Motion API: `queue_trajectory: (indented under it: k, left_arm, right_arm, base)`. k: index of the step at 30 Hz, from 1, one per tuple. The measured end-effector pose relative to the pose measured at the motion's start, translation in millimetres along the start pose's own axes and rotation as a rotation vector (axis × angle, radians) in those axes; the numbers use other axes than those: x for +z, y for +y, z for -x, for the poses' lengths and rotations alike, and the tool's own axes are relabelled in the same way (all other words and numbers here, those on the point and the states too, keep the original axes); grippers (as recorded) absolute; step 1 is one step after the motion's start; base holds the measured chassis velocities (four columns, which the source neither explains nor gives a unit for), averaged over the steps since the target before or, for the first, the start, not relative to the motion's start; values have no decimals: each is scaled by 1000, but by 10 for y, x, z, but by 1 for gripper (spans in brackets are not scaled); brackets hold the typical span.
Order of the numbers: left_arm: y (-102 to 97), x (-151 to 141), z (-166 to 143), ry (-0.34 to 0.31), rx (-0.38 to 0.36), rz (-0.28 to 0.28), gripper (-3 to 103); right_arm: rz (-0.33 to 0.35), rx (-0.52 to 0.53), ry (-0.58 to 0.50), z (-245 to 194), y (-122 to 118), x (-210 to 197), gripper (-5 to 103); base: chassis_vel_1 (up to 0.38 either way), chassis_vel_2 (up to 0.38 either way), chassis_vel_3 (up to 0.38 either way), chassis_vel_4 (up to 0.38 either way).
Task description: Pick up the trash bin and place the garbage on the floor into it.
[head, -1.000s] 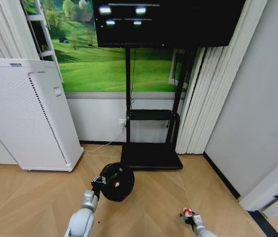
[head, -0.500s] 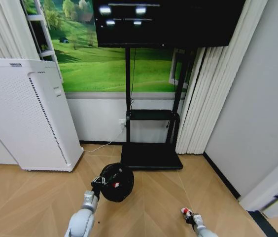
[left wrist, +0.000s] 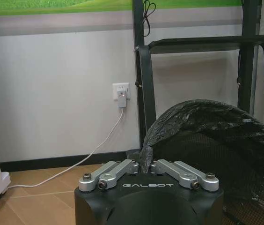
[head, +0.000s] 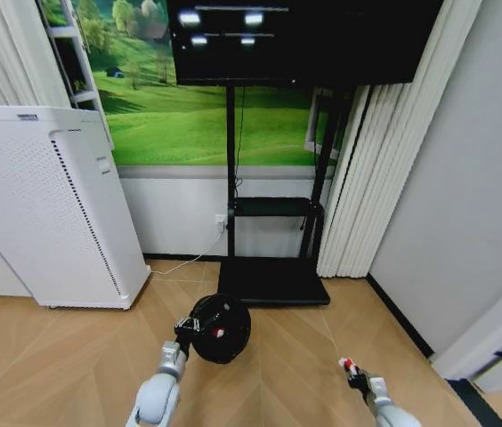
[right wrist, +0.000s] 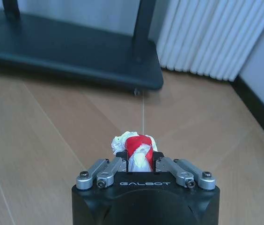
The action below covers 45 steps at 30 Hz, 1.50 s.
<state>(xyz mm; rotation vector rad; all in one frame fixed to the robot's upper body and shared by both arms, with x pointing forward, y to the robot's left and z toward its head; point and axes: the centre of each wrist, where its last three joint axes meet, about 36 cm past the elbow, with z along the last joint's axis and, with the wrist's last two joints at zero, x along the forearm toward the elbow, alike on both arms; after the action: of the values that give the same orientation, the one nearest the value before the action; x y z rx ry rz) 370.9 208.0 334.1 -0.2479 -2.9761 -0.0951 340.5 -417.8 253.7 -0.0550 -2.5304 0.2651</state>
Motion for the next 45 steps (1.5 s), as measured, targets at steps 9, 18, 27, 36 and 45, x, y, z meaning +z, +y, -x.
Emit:
queue_trajectory:
  k: [9, 18, 27, 36, 45]
  left_arm:
    - [-89, -68, -23, -14, 8, -2, 4]
    - [-176, -106, 2, -21, 21, -5, 4]
    - [-469, -76, 45, -18, 84, -18, 4]
    - [-918, -100, 249, -30, 201, -37, 4]
    - [-1067, -62, 328, -21, 223, -38, 4]
  right_arm:
    - [0, -144, -274, -624, 177, -878, 22]
    - [-84, -394, -562, -976, 408, -1150, 22]
    - [-106, -579, -698, -976, 647, -1263, 22]
    - [-115, -633, -701, -716, 818, -1189, 22]
    - [-113, -671, -704, -633, 955, -1066, 22]
  base:
    - [0, 0, 0, 0]
    - [0, 0, 0, 0]
    - [0, 0, 0, 0]
    - [0, 0, 0, 0]
    - [0, 0, 0, 0]
